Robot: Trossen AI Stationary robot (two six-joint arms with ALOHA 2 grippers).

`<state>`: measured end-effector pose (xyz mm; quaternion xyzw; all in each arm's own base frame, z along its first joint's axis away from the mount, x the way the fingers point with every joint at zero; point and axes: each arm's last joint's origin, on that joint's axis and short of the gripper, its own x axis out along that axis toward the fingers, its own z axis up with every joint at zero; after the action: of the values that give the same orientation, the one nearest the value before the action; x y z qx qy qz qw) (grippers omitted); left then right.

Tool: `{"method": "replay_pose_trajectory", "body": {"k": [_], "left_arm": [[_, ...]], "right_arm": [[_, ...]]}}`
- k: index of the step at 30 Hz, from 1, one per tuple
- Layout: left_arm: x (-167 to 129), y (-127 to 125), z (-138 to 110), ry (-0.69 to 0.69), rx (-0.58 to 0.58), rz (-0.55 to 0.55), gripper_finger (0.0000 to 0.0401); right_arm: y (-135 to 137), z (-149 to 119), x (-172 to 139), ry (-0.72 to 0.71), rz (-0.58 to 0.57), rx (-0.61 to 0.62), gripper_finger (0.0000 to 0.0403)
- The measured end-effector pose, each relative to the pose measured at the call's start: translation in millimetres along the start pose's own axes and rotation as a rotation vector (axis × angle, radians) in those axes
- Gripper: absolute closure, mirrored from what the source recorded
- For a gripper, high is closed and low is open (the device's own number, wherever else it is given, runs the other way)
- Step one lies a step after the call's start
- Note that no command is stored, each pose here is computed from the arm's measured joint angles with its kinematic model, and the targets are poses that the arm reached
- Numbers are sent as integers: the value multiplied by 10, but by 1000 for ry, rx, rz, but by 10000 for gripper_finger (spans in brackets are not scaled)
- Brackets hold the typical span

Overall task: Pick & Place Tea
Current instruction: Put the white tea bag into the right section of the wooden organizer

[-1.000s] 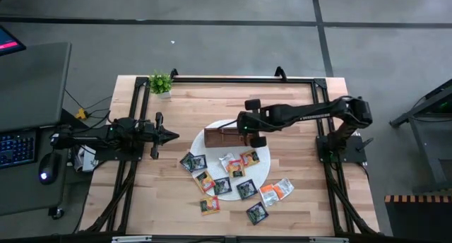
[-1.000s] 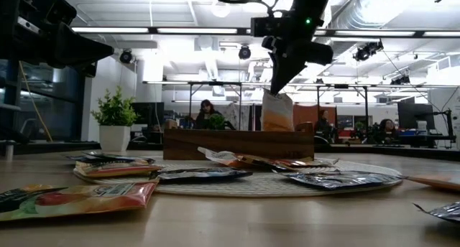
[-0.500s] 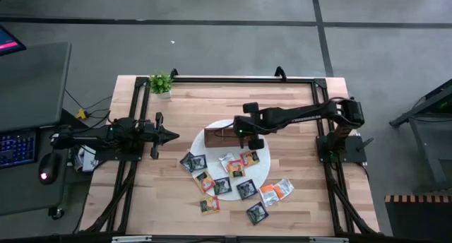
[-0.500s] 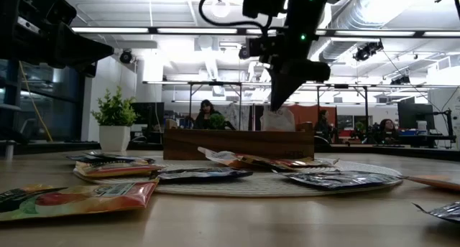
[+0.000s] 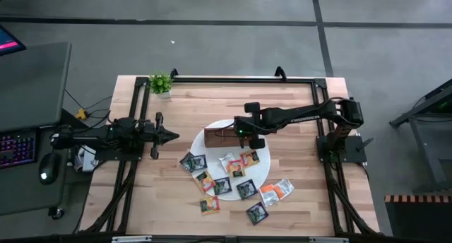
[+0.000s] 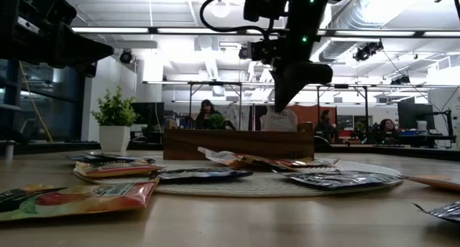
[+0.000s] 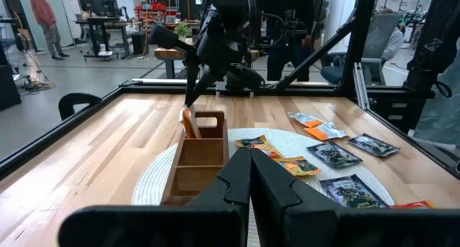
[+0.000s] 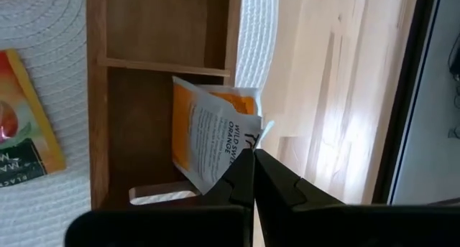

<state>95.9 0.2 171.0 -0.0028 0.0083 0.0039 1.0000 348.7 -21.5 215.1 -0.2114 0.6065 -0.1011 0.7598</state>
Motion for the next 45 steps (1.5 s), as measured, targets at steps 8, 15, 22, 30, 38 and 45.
{"method": "replay_pose_trajectory", "body": {"k": [8,15,22,30,38,45], "left_arm": [[0,0,-1,1,0,0,400],[0,0,-1,0,0,0,400],[0,0,0,0,0,0,400],[0,0,-1,0,0,0,400],[0,0,-1,0,0,0,400],[0,0,0,0,0,0,400]], "right_arm": [[4,-3,0,0,15,-61,403],[16,0,-1,-13,50,-127,403],[14,9,0,-22,52,-125,403],[-8,20,13,-47,93,-66,403],[-56,21,49,-47,83,-20,403],[-42,33,139,-32,101,-1,403]]}}
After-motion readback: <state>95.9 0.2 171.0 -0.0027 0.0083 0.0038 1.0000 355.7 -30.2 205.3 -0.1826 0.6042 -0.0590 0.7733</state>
